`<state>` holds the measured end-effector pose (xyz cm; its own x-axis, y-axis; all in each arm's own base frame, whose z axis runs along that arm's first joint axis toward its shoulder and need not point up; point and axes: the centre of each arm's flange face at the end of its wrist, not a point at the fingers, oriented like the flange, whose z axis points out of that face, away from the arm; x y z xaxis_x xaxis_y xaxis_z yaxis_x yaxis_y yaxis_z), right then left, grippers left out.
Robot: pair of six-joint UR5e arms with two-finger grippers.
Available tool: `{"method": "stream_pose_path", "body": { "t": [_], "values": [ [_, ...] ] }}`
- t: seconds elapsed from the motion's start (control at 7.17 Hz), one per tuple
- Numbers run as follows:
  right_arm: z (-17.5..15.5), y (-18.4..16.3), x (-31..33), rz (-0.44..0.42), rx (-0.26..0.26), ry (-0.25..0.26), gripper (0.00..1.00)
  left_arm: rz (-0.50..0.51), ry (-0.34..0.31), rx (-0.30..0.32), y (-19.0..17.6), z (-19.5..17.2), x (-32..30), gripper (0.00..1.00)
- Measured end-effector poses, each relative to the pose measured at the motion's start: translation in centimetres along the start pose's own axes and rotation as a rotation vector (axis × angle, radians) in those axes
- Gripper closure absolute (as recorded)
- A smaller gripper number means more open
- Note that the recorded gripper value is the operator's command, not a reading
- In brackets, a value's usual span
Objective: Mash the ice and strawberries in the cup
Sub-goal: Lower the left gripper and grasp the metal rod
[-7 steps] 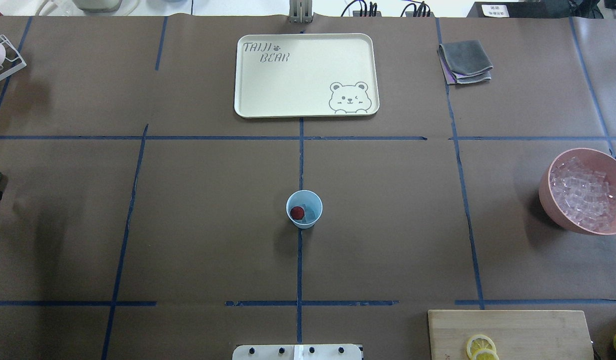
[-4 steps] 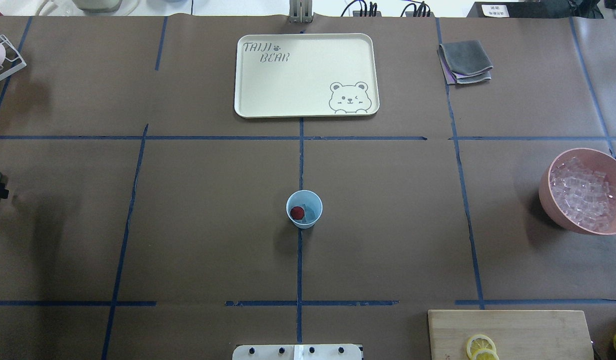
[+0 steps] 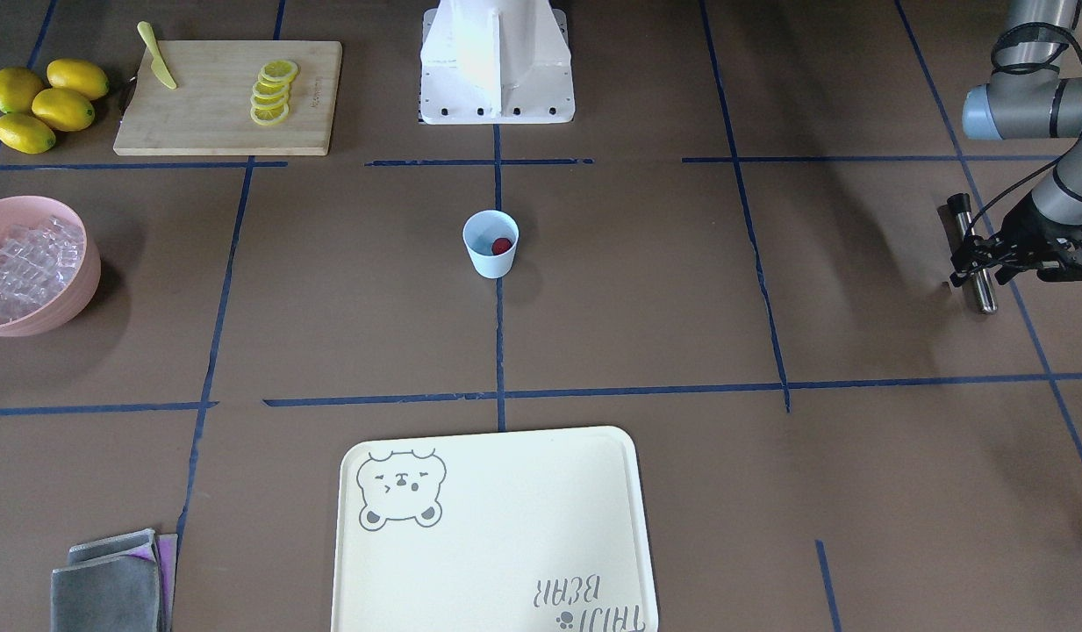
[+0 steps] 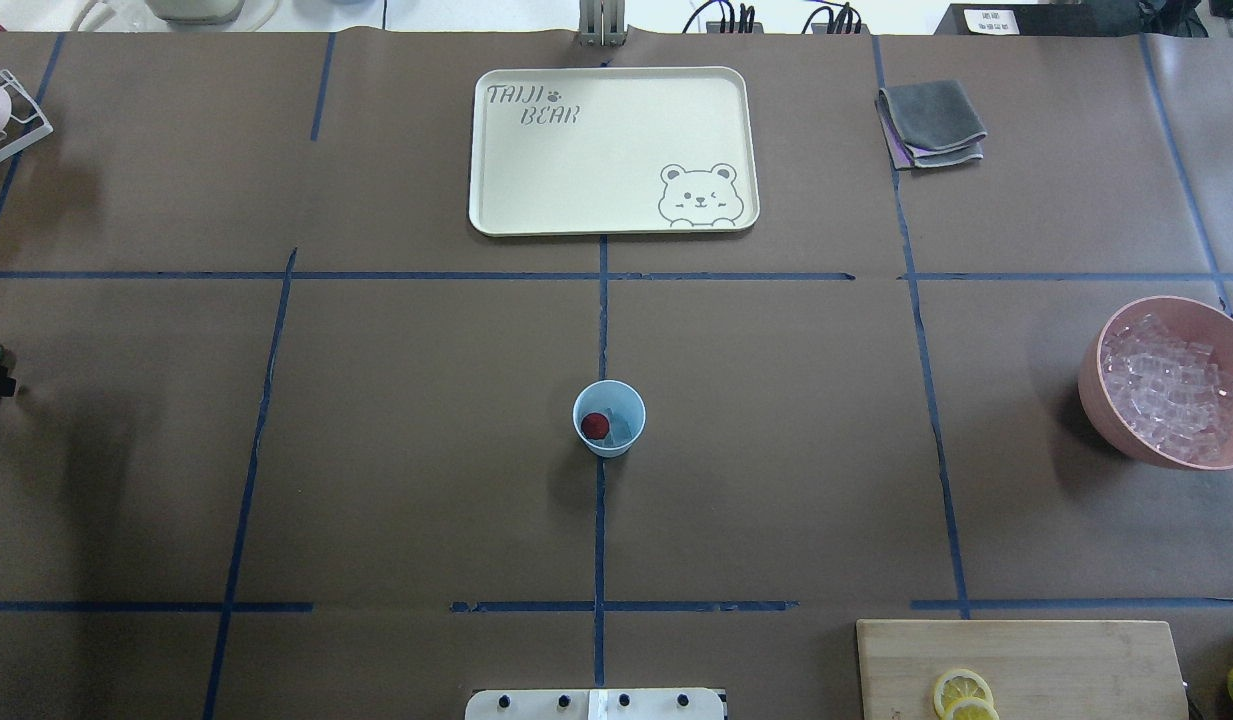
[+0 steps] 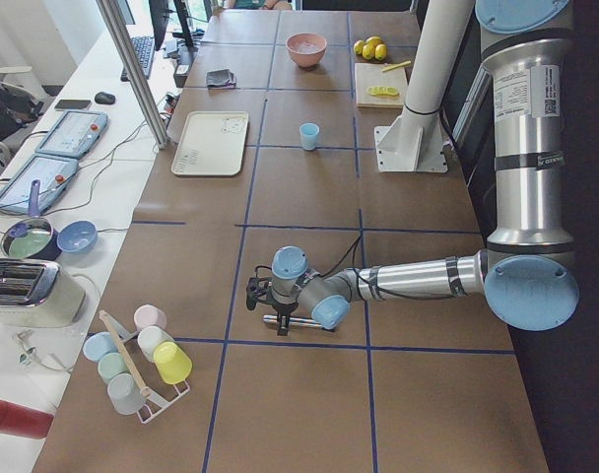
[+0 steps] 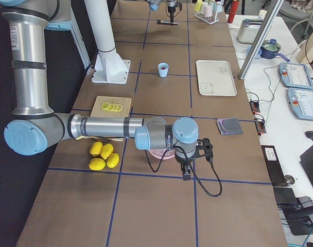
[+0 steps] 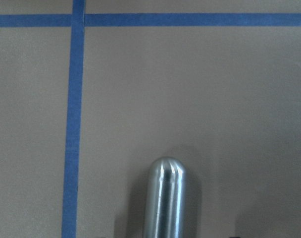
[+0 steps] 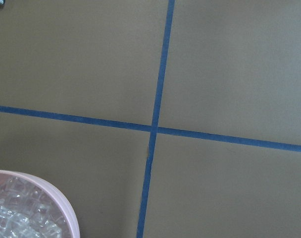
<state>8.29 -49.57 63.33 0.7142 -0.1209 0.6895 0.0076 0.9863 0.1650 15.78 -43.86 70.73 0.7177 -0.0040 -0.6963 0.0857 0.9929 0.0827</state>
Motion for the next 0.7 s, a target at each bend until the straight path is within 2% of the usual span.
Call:
{"method": "stream_pose_path", "body": {
  "t": [0.14,0.28,0.56,0.7],
  "values": [
    [0.0,0.0,0.0,0.0,0.0,0.0,0.0,0.001,0.001,0.001,0.0,0.0,0.0,0.92],
    [0.0,-0.1,0.0,-0.001,0.001,0.0,0.0,0.002,0.002,0.0,0.1,0.0,-0.1,1.0],
    [-0.1,-0.1,-0.1,-0.001,0.001,0.0,0.0,0.005,0.011,0.006,0.0,-0.6,0.3,1.0],
    [-0.2,-0.2,-0.1,-0.003,0.003,0.0,0.0,0.019,0.037,0.021,-0.3,-2.0,1.5,1.0]
  ]
}}
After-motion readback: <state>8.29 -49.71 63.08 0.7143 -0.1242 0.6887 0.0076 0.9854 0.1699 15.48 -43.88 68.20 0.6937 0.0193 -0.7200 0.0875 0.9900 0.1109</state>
